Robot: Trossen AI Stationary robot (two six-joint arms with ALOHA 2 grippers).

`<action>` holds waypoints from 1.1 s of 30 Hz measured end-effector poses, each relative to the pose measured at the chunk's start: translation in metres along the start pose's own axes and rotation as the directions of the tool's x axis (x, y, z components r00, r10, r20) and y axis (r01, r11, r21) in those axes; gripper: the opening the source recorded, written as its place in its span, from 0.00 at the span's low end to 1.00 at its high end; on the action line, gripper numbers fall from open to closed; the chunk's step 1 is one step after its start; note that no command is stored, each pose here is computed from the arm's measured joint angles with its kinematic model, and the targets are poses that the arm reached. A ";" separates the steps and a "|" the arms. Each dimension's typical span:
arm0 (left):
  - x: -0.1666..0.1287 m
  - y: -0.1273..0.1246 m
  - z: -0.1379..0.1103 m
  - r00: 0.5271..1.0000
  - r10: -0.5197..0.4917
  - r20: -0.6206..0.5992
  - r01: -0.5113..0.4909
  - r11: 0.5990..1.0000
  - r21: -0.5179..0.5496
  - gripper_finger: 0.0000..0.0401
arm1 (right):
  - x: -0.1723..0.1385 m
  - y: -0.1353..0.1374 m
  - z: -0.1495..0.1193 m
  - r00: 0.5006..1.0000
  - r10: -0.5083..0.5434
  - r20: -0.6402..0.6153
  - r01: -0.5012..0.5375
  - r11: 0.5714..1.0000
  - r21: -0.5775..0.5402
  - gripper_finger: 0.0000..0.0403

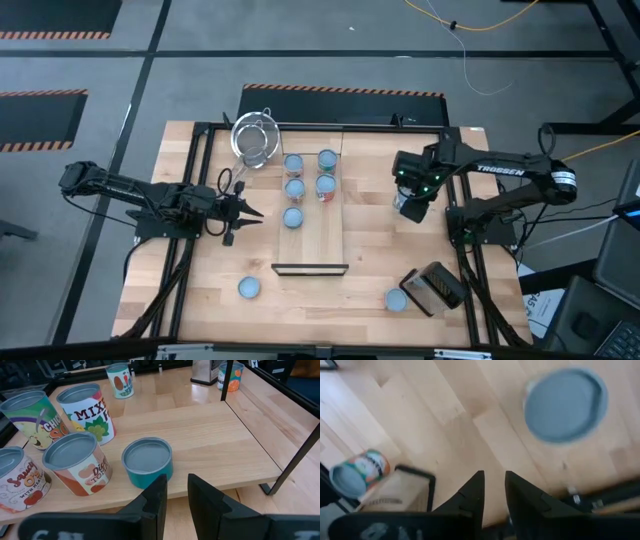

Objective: Pick and place cans onto a shelf
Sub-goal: Put the canned mixed vegetables on the shelf

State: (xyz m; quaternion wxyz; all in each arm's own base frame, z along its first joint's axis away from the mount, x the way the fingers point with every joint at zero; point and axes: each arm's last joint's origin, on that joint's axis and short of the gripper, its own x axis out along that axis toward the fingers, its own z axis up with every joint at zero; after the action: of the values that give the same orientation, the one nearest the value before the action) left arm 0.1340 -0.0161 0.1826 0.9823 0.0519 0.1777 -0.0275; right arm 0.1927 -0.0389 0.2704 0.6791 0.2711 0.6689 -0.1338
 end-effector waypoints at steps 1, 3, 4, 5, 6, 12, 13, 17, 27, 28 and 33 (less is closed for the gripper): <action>0.000 0.000 0.000 1.000 0.000 0.000 0.000 1.000 0.000 0.17 | 0.004 0.000 0.002 1.000 0.006 0.017 -0.006 1.000 -0.008 0.20; 0.000 0.000 0.000 1.000 0.000 0.000 0.000 1.000 0.000 0.17 | 0.009 0.001 0.007 0.998 0.024 0.061 -0.021 0.999 -0.039 0.20; 0.000 0.000 0.000 1.000 0.000 0.001 0.000 1.000 0.000 0.17 | 0.012 0.001 0.009 0.996 0.034 0.088 -0.029 0.998 -0.060 0.20; 0.000 0.000 0.000 1.000 0.000 0.001 0.000 1.000 0.000 0.17 | 0.014 0.002 0.012 0.993 0.043 0.109 -0.034 0.996 -0.080 0.20; 0.000 0.000 0.000 1.000 0.000 0.000 0.000 1.000 0.000 0.17 | 0.015 0.002 0.013 0.991 0.049 0.124 -0.036 0.994 -0.103 0.20; 0.000 0.000 0.000 1.000 0.000 0.001 0.000 1.000 0.000 0.17 | 0.023 0.000 0.014 0.990 0.039 0.137 -0.015 0.984 -0.177 0.20; 0.000 0.000 0.000 1.000 0.000 0.001 0.000 1.000 0.000 0.17 | 0.024 -0.001 0.013 0.991 0.033 0.131 -0.010 0.984 -0.177 0.20; 0.000 0.000 0.000 1.000 0.000 0.001 0.000 1.000 0.000 0.17 | 0.035 -0.006 0.010 0.993 -0.034 0.115 0.053 0.985 -0.164 0.20; 0.000 0.000 0.000 1.000 0.000 0.001 0.000 1.000 0.000 0.17 | 0.050 -0.012 0.006 0.991 -0.091 0.100 0.107 0.982 -0.159 0.20; 0.000 0.000 0.000 1.000 0.000 0.001 0.000 1.000 0.000 0.17 | 0.051 -0.012 0.006 0.991 -0.089 0.104 0.105 0.982 -0.160 0.20; 0.000 0.000 0.000 1.000 0.000 0.001 0.000 1.000 0.000 0.17 | 0.051 -0.012 0.007 0.990 -0.085 0.116 0.103 0.981 -0.162 0.20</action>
State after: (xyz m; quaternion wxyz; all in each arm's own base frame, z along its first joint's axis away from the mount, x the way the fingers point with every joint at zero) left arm 0.1340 -0.0161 0.1827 0.9824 0.0519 0.1774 -0.0277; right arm 0.1959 -0.0433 0.2179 0.7277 0.1735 0.6520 -0.1235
